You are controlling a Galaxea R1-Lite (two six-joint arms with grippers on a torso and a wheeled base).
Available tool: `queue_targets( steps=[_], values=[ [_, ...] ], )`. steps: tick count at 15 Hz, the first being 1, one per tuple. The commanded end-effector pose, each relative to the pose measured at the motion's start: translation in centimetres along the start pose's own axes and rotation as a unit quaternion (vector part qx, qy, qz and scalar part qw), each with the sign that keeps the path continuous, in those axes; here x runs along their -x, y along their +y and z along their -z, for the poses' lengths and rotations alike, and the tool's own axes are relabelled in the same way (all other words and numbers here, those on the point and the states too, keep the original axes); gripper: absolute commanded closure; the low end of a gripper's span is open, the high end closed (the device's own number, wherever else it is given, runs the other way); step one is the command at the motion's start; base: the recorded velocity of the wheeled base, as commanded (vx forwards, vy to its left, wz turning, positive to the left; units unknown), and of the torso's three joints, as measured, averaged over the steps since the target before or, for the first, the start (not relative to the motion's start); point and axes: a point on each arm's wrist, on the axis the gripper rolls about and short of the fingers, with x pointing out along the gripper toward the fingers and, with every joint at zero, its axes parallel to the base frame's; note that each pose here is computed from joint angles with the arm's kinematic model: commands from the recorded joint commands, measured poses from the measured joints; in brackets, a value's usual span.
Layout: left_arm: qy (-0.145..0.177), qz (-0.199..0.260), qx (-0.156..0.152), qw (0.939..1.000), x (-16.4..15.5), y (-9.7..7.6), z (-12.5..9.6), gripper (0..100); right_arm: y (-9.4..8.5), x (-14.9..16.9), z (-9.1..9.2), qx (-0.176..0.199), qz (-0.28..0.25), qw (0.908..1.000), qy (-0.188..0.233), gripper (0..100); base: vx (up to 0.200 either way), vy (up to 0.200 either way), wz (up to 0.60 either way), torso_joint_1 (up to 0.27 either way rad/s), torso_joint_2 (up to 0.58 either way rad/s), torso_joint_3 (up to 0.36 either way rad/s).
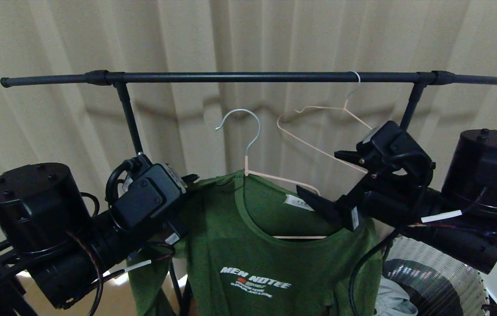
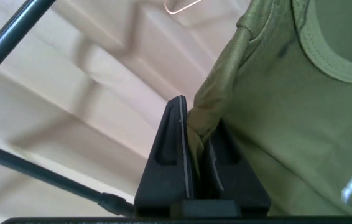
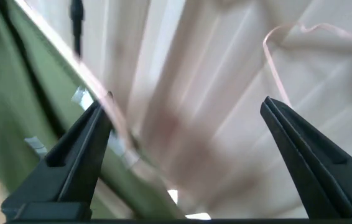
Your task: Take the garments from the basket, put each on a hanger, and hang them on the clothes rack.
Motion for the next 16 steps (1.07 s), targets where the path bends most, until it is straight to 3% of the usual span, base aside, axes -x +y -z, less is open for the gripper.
queue_targets(
  steps=[1,15,16],
  values=[
    [-0.001,0.002,0.0,1.0,-0.2,-0.1,-0.1,100,0.2,-0.9,0.1,0.021,-0.003,0.9998,0.004,0,0.0,0.0,0.0,0.0,0.0,0.0],
    [-0.009,-0.002,0.0,1.0,-0.3,-0.1,-0.3,100,1.2,-1.2,-0.3,0.039,-0.022,0.999,-0.002,0,0.0,0.0,0.0,0.0,0.0,0.0],
    [-0.009,-0.002,0.0,1.0,-0.3,-0.1,-0.3,100,1.3,-1.2,-0.2,0.039,-0.022,0.999,-0.001,100,0.0,0.0,0.0,0.0,0.0,0.0]
  ],
)
